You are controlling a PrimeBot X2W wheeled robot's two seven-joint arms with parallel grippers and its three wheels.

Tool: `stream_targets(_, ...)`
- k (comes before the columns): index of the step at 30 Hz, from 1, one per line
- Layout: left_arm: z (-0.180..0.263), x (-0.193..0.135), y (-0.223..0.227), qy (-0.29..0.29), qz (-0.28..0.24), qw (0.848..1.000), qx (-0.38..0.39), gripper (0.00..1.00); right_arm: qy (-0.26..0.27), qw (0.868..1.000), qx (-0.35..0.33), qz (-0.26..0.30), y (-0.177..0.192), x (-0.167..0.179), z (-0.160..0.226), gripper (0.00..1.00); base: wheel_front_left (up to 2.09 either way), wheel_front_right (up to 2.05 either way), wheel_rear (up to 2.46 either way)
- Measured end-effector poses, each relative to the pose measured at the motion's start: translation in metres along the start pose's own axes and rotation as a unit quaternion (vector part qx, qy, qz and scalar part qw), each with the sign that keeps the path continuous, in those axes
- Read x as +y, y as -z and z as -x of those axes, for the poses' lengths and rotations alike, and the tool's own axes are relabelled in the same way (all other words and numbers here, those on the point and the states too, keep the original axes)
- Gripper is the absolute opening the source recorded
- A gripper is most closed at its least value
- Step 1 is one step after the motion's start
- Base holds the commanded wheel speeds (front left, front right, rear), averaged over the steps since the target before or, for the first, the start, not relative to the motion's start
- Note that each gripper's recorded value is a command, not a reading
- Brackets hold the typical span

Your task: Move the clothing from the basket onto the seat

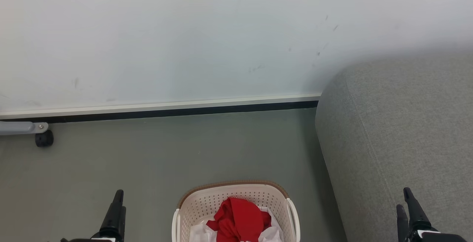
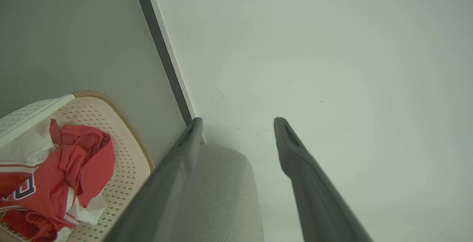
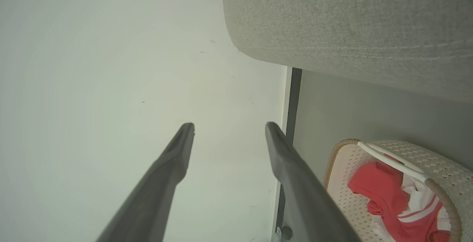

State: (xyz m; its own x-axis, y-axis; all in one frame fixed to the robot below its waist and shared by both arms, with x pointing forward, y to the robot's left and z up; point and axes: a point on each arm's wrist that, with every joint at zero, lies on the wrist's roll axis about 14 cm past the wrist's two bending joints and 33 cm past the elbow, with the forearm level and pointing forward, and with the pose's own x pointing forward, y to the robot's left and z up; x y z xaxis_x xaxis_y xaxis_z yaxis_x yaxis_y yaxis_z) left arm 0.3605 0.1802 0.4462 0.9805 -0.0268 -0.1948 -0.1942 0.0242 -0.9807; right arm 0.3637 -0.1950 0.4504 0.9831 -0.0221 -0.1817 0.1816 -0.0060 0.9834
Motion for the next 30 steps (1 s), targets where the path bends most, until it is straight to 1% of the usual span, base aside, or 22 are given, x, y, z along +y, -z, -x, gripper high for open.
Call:
stream_targets(6,-0.001,-0.003,0.003,-0.003,-0.033,0.999,0.000,1.00,0.001,1.000,-0.007,0.024,-0.001,0.002,0.000,1.00,0.00,0.00,0.00)
stream_targets(10,-0.003,-0.006,0.006,-0.003,-0.065,0.998,0.002,1.00,0.003,0.998,-0.008,0.056,0.000,0.005,-0.001,1.00,0.00,0.00,0.00)
stream_targets(15,-0.004,-0.010,0.012,-0.001,-0.122,0.992,0.009,1.00,0.002,0.994,0.001,0.112,0.008,0.009,-0.002,1.00,0.00,0.00,0.00)
stream_targets(22,-0.005,-0.014,0.015,0.002,-0.202,0.979,0.011,1.00,-0.003,0.982,0.008,0.189,0.015,0.015,-0.003,1.00,0.00,0.00,0.00)
stream_targets(30,-0.006,-0.020,0.018,0.010,-0.288,0.958,0.010,1.00,-0.008,0.961,0.012,0.276,0.020,0.017,-0.002,1.00,0.00,0.00,0.00)
